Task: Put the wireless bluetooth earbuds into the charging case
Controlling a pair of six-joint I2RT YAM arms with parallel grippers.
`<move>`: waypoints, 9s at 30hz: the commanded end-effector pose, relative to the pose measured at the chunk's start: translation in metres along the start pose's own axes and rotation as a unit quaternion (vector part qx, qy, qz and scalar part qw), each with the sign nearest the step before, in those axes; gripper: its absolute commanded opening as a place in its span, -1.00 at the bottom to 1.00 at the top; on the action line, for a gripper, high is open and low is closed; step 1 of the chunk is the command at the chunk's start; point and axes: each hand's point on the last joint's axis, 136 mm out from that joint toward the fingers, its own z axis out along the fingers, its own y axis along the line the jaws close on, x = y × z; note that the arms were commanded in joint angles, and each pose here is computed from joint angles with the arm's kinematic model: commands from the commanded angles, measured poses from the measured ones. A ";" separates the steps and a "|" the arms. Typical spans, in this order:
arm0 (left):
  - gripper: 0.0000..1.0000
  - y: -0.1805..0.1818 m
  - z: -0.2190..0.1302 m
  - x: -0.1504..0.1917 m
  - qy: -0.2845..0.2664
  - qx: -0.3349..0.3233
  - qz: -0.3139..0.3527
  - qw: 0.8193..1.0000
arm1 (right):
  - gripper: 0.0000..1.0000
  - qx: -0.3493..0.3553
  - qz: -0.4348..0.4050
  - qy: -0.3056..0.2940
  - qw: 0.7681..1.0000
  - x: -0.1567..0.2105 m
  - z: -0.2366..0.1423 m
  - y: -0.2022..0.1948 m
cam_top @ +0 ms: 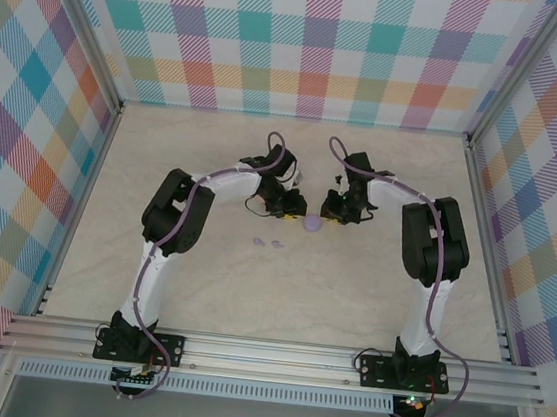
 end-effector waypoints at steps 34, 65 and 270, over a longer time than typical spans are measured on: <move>-0.24 -0.040 -0.003 -0.007 0.025 0.095 0.055 0.994 | -0.60 -0.063 0.031 0.052 0.996 0.041 -0.007 0.011; -0.15 -0.028 -0.026 -0.002 -0.006 0.070 0.032 0.997 | -0.45 -0.043 0.035 0.001 0.998 0.031 -0.033 0.009; -0.81 -0.215 -0.297 0.113 -0.335 0.232 0.604 0.685 | 0.21 -0.349 -0.402 -0.197 0.823 0.122 -0.329 0.185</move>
